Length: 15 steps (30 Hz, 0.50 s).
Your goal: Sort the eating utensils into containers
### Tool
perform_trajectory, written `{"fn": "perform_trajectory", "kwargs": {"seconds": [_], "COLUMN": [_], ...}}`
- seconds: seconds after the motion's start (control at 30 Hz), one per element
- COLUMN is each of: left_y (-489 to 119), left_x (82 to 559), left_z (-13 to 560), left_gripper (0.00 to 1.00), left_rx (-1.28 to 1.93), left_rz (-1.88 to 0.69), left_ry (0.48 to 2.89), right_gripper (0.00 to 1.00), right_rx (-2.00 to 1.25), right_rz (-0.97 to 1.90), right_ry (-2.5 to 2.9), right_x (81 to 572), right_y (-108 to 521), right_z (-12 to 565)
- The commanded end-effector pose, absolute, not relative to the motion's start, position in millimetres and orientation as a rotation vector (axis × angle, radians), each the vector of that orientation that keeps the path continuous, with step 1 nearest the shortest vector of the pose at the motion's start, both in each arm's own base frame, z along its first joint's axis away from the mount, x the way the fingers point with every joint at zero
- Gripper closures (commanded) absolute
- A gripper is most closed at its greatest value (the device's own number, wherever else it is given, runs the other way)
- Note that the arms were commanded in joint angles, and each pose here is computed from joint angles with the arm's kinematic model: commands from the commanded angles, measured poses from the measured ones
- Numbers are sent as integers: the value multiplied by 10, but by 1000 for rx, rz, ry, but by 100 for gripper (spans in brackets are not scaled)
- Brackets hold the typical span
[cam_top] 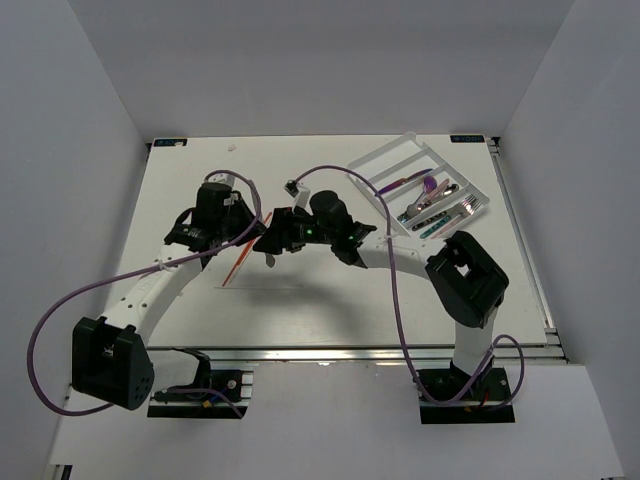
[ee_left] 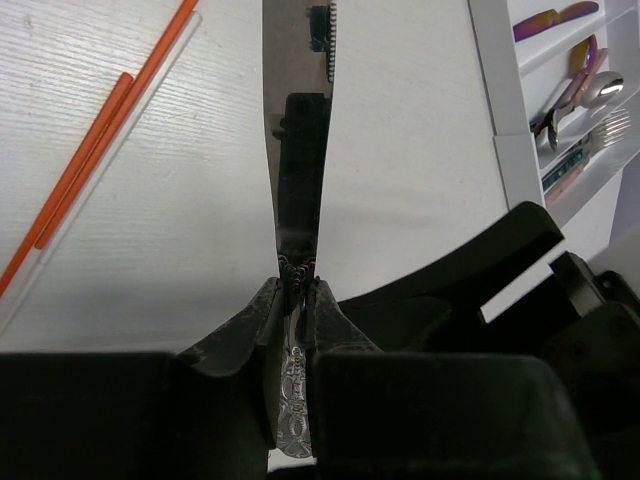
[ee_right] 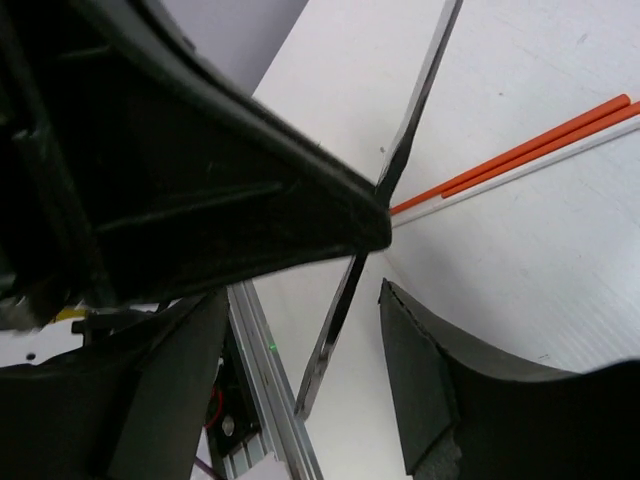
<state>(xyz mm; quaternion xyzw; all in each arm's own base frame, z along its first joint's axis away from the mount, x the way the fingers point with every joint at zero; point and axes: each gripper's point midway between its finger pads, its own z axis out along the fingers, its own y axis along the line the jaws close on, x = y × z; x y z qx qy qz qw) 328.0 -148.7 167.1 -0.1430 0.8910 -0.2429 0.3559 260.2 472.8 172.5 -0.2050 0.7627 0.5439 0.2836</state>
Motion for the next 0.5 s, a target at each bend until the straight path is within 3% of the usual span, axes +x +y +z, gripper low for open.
{"fn": "perform_trajectory", "kwargs": {"seconds": [0.0,0.07,0.17,0.2,0.23,0.27,0.3,0.37,0.4,0.47], "left_y": [-1588,-1585,-1586,-1570,-1572,-1568,-1557,-1458,-1382,-1092], "left_x": [3312,3318,3321,3328,3335,3336,3336,3387,3359,3438], "left_z": [1868,1893,1962,1959,1982,1994,1998,2107,2110,2432], "left_gripper": [100,100,100,96,90,79,63,7,2,2], "left_rx": [-348,-351,-348,-350,-346,-343,-345,-363,-361,-418], "left_rz": [-701,-704,-707,-697,-695,-692,-684,-618,-561,-392], "left_ry": [2234,2227,2211,2212,2208,2206,2207,2180,2200,2115], "right_gripper": [34,36,55,76,90,100,100,100,100,100], "right_rx": [-524,-513,-506,-505,-503,-499,-490,-451,-402,-277], "right_rz": [1409,1395,1399,1401,1405,1403,1398,1356,1336,1280], "right_ry": [2050,2061,2060,2056,2041,2034,2030,2035,2045,2103], "right_x": [2706,2723,2732,2731,2738,2743,2745,2843,2959,3163], "right_y": [4831,4842,4852,4852,4854,4848,4830,4765,4662,4451], "right_z": [1736,1702,1678,1685,1712,1728,1749,1747,1752,1668]}}
